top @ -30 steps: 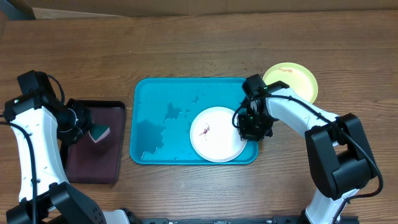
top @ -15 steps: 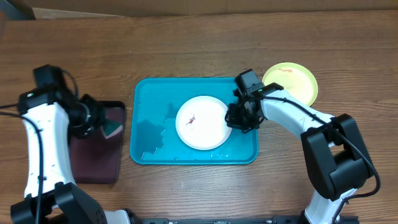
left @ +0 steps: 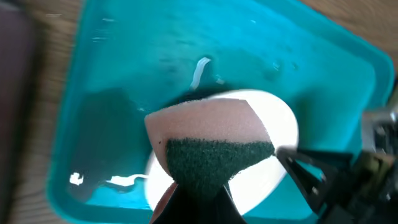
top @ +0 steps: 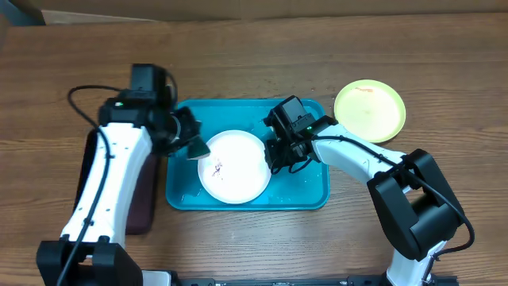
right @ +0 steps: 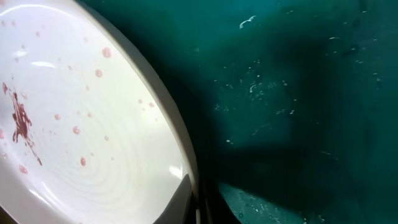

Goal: Clean dirty plates on tray and stack at the side

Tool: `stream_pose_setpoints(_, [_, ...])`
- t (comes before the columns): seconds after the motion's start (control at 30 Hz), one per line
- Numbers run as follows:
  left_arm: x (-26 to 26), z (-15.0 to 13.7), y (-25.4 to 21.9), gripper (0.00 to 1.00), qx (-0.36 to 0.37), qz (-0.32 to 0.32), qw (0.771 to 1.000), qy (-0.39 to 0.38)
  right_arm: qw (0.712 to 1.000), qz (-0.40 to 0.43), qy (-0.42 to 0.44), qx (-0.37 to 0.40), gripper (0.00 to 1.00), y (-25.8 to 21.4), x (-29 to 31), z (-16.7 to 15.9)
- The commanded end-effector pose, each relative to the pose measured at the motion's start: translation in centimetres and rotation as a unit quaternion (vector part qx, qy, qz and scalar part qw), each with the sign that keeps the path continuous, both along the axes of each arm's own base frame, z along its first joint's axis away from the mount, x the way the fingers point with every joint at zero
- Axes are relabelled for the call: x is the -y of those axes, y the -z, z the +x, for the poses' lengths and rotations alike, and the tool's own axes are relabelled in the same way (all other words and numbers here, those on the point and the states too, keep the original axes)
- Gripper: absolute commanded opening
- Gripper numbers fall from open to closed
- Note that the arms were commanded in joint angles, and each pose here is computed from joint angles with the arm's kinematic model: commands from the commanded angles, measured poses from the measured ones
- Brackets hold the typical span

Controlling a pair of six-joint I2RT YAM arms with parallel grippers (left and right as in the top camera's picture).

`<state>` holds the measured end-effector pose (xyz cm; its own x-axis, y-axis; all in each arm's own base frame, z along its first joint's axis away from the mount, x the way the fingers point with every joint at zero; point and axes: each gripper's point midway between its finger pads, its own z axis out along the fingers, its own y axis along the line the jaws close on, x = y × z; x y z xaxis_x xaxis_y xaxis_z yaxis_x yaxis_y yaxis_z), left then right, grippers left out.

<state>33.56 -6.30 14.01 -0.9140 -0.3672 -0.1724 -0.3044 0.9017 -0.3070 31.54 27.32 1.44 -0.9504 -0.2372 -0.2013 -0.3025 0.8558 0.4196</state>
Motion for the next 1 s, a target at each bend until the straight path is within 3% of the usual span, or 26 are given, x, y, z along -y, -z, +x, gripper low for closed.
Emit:
stream_pose_setpoints(0.0, [1.7,0.0,1.3,0.04,-0.017,-0.005,1.0,0.019,0.999,-0.016,0.036,0.0,0.04,0.3,0.7,0.7])
stream_pose_setpoints(0.27, [3.2,-0.1,4.9,0.04,-0.064,-0.011,0.997,0.052,0.995,-0.056,0.076,-0.026,0.04,-3.2,1.3,1.6])
stream_pose_setpoints(0.47, [4.5,0.0,5.1,0.04,-0.056,-0.024,0.994,0.094,0.996,-0.065,0.066,-0.003,0.04,-5.1,1.3,2.7])
stream_pose_setpoints(0.97, [5.9,0.3,5.8,0.04,-0.055,-0.023,0.993,0.103,0.993,-0.088,0.051,-0.055,0.04,0.5,0.2,1.5])
